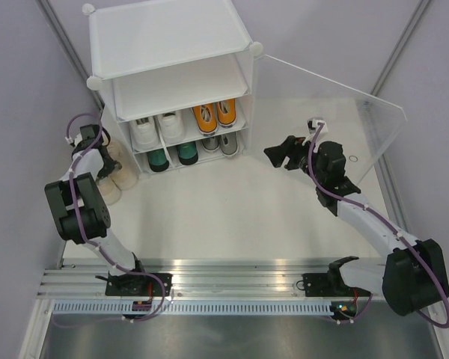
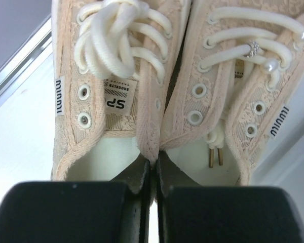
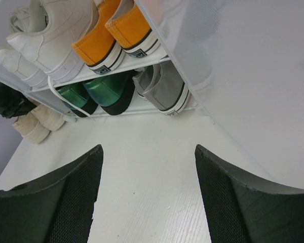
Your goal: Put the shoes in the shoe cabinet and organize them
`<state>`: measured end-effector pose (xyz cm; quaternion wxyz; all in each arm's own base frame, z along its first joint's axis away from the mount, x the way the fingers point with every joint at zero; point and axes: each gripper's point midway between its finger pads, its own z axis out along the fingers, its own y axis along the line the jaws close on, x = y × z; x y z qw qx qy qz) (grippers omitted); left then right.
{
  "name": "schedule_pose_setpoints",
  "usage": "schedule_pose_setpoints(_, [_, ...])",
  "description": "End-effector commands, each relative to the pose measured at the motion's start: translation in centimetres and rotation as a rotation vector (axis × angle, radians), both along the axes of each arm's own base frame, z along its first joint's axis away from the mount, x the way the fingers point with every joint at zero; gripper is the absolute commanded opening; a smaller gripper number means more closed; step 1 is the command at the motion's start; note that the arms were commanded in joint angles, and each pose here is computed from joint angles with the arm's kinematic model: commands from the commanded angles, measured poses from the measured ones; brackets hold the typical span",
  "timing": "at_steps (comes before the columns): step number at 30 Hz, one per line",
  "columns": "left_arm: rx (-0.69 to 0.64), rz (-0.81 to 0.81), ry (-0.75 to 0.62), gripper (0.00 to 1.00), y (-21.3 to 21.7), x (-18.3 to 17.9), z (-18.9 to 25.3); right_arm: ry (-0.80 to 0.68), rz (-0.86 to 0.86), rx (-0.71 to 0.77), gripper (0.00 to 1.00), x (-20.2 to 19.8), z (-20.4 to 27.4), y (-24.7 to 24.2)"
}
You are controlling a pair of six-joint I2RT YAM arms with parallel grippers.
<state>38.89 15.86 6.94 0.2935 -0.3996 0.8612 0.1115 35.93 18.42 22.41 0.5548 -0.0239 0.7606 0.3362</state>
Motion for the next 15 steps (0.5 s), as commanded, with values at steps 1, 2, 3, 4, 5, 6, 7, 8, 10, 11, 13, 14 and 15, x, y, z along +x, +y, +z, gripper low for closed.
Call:
schedule_pose_setpoints(1, [0.072,0.082,-0.044,0.02,1.5,-2.3,3.8,-0.092,0.018,0.03,0.77,-0.5,3.7,0.1])
schedule_pose_setpoints(2, [0.069,0.089,-0.053,0.02,1.3,-2.6,4.1,-0.087,0.016,0.03,0.77,-0.6,3.6,0.0])
schedule_pose_setpoints(3, [0.071,0.095,-0.079,0.02,1.0,-3.2,5.0,-0.088,0.017,0.032,0.77,-0.7,3.8,0.0])
schedule_pose_setpoints(4, [0.069,0.101,-0.096,0.02,0.8,-3.5,5.4,-0.084,0.019,0.033,0.77,-0.8,3.8,0.0])
schedule_pose_setpoints(5, [0.065,0.118,-0.119,0.02,0.7,-3.8,5.9,-0.073,0.016,0.03,0.75,-0.9,3.8,0.0])
schedule_pose_setpoints(6, [0.069,0.133,-0.154,0.02,0.4,-4.7,7.0,-0.066,0.005,0.025,0.75,-0.8,3.8,-0.2])
schedule_pose_setpoints(7, [0.067,0.146,-0.172,0.02,0.3,-5.1,7.4,-0.06,-0.02,0.016,0.75,-0.7,3.9,-0.6])
schedule_pose_setpoints(8, [0.054,0.175,-0.203,0.02,0.1,-5.5,7.9,-0.039,-0.03,0.004,0.75,-0.8,3.7,-0.8])
schedule_pose_setpoints(10, [0.029,0.191,-0.259,0.02,-0.8,-6.7,9.0,-0.038,-0.056,0.006,0.75,-0.9,4.1,-1.3])
schedule_pose_setpoints(11, [0.016,0.197,-0.274,0.02,-1.2,-7.1,9.2,-0.036,-0.058,0.01,0.75,-1.1,4.3,-1.3])
schedule_pose_setpoints(13, [-0.019,0.196,-0.323,0.02,-2.4,-8.5,9.7,-0.045,-0.054,0.029,0.74,-1.7,5.1,-1.2])
schedule_pose_setpoints(14, [-0.049,0.216,-0.332,0.02,-3.0,-9.2,8.8,-0.046,-0.052,0.041,0.74,-2.0,5.5,-1.2])
schedule_pose_setpoints(15, [-0.073,0.209,-0.356,0.02,-3.6,-9.6,9.0,-0.048,-0.051,0.044,0.74,-2.1,5.7,-1.1])
